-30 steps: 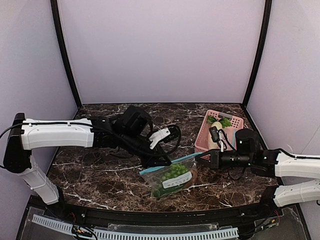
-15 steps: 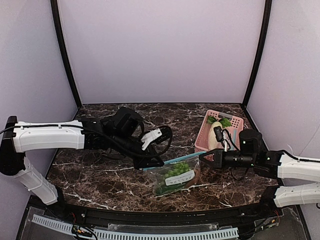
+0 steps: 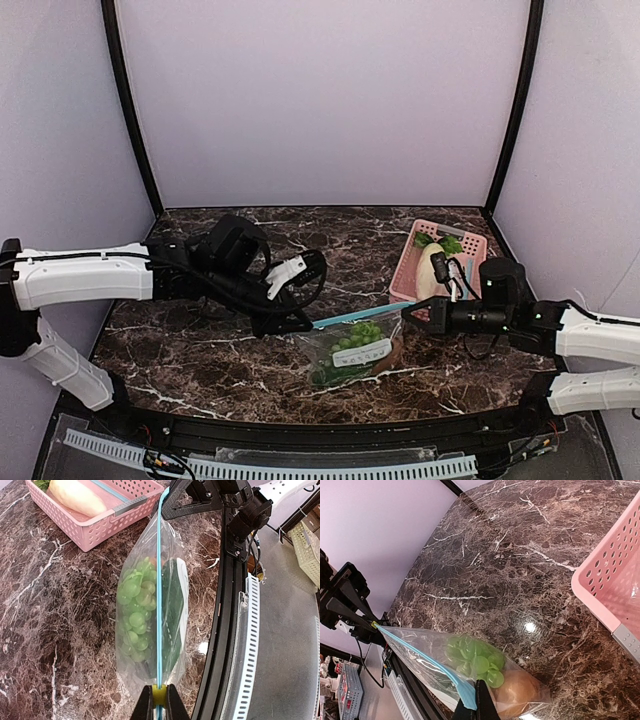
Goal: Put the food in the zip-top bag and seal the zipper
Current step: Zip the zipper of the food storage bag.
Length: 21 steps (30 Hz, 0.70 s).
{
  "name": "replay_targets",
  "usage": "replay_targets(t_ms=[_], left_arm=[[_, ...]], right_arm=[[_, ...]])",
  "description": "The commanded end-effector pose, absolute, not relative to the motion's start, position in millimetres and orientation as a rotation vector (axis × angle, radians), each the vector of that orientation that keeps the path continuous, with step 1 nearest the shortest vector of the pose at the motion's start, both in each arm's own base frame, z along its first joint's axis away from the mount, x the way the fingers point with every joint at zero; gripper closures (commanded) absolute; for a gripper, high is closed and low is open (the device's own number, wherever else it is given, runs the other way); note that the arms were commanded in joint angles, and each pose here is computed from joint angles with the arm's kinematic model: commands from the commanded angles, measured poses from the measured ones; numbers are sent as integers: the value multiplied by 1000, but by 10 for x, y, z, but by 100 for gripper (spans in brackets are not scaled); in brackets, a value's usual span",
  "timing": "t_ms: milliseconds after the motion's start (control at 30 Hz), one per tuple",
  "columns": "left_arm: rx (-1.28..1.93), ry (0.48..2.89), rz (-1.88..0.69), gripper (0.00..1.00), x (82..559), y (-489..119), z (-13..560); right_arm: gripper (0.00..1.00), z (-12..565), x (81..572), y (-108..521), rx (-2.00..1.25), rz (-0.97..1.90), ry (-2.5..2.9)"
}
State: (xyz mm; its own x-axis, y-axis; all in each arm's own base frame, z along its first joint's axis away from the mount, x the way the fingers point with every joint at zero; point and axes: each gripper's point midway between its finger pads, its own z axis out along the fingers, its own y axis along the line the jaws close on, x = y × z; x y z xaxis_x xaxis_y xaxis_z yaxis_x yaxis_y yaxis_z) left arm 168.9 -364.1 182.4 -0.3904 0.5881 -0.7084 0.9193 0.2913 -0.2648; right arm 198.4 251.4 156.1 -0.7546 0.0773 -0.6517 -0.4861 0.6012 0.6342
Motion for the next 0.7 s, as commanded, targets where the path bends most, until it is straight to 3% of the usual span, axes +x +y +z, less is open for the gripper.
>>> replay_targets(t_ms=[0, 667], left_arm=[[1337, 2166, -877, 99, 1615, -3408, 1735], [1304, 2187, -856, 99, 1659, -3280, 1711]], right_arm=[[100, 1460, 2113, 2343, -227, 1033, 2195], [100, 1470, 2127, 2322, -226, 1035, 2197]])
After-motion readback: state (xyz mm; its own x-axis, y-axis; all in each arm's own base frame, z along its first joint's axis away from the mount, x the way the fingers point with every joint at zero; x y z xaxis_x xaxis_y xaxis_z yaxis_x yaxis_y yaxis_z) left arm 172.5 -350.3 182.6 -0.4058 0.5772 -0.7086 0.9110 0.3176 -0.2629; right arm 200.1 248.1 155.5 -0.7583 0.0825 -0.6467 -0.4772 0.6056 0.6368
